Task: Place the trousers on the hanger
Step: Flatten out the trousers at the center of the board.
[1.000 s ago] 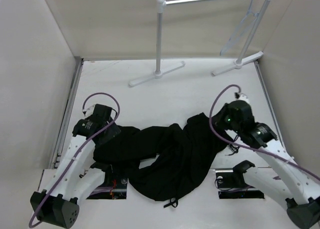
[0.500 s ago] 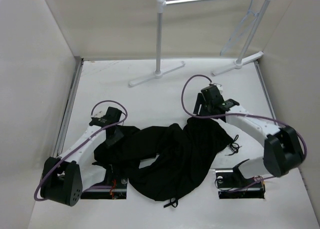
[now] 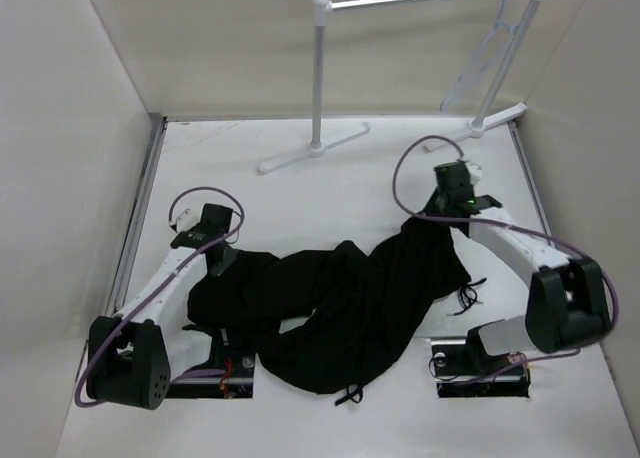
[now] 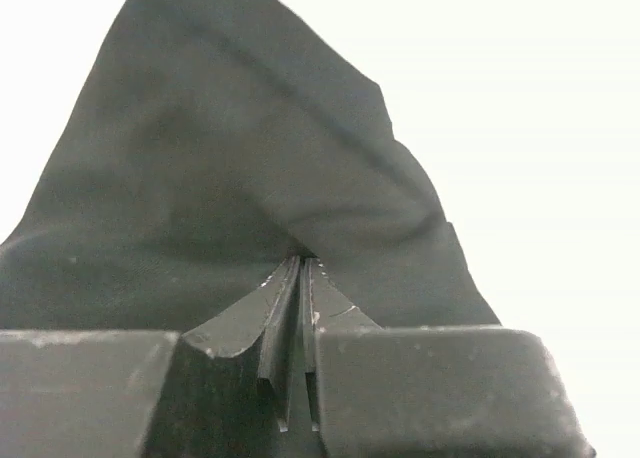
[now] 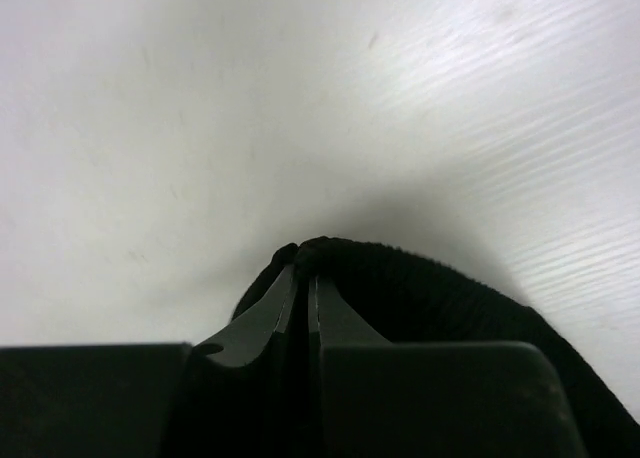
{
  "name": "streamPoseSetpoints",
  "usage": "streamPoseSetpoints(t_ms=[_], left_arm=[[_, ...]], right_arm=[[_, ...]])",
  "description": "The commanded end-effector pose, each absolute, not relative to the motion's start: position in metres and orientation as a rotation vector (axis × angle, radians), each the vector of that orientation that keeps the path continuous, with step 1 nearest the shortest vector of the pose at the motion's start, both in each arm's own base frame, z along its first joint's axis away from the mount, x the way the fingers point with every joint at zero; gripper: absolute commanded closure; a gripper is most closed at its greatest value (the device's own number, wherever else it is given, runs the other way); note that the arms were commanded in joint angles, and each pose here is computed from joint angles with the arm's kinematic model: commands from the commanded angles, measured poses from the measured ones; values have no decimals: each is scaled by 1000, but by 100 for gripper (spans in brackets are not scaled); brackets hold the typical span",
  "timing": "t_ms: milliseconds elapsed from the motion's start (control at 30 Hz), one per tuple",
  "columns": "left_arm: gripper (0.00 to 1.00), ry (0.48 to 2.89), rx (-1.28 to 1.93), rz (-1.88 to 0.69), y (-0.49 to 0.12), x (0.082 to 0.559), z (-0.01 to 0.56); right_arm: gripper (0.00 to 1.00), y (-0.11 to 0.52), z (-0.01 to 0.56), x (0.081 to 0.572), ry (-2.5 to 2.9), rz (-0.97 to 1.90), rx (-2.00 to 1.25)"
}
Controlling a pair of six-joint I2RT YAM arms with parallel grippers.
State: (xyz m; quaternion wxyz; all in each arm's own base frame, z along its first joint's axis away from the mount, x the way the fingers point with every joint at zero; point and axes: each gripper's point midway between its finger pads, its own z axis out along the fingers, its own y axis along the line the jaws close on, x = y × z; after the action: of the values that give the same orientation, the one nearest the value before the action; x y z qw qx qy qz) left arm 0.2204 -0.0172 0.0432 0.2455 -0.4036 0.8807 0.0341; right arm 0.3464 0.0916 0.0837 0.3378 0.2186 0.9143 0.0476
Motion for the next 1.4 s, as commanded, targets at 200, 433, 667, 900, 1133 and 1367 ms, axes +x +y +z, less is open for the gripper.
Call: streamPoseSetpoints(t_ms=[200,433,667,900,1133,1367], left_arm=[[59,2275,-1070,71,-3,251,99],[36,2394,-1107,154,2,200,75],[40,2424,-1120,222,9,228,31],[95,2290,-1137,143,12,280,44],[98,2016,-1169,92,52,358,144],[75,2053,-1041,194,71,446,170]], right_arm=[[97,-47,141,367,1889,56,1094],[97,-61,147,368,1844,100,1162],[97,-36,153,376,1877,184,1101],[97,-14,140,365,1922,204,1052],[97,-41,160,367,1845,190,1105],[97,-45,161,404,1845,191,1139]])
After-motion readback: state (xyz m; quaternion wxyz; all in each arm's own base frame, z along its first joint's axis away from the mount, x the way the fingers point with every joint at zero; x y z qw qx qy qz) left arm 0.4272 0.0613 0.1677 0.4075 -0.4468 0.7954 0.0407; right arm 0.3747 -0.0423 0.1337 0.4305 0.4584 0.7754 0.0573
